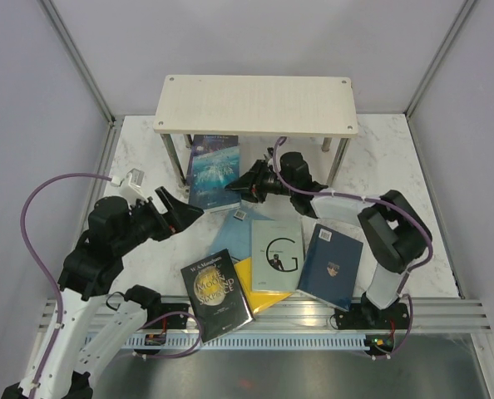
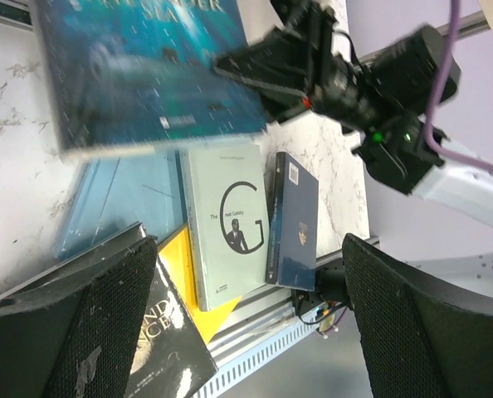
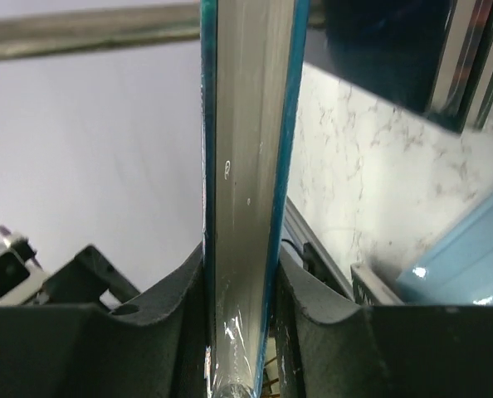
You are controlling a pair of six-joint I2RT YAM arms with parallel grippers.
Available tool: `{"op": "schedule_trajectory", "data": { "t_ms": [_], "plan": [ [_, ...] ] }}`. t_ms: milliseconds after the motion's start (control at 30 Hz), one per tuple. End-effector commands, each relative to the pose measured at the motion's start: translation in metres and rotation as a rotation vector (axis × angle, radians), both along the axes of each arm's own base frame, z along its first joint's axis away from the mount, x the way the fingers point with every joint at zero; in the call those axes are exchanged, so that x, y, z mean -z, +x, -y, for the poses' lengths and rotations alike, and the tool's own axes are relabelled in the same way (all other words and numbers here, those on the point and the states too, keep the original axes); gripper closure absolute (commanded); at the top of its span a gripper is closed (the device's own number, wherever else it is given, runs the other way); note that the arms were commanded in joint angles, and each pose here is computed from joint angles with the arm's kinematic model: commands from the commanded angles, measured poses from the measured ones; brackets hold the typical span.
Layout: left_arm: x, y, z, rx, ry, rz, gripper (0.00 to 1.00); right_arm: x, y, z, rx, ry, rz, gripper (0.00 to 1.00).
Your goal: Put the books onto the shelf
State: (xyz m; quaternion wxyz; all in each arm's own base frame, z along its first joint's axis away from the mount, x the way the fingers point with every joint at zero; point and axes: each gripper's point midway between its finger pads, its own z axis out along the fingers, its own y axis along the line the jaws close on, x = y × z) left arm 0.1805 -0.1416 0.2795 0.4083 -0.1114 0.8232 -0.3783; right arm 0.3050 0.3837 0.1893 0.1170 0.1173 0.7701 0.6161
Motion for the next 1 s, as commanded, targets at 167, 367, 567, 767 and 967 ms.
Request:
{"op": "schedule_trajectory", "data": {
  "t_ms": [167, 367, 567, 767, 967],
  "plan": [
    [-0.007, -0.013, -0.018, -0.016, 0.099, 0.032, 0.04, -0.092, 0.059, -0.026, 0.014, 0.210, 0.274, 1.00],
    [-0.011, -0.016, -0.023, -0.023, 0.125, 0.044, 0.01, -0.075, 0.095, -0.024, 0.067, 0.205, 0.256, 1.00],
    [-0.012, -0.016, -0.025, -0.026, 0.139, 0.052, 0.00, -0.056, 0.126, -0.031, 0.091, 0.178, 0.241, 1.00],
    [-0.011, -0.009, -0.027, -0.033, 0.169, 0.050, 0.00, -0.042, 0.138, -0.039, 0.077, 0.141, 0.224, 1.00],
    [-0.007, 0.001, -0.027, -0.033, 0.205, 0.052, 0.00, -0.038, 0.133, -0.039, 0.066, 0.122, 0.206, 0.93]
  ]
}}
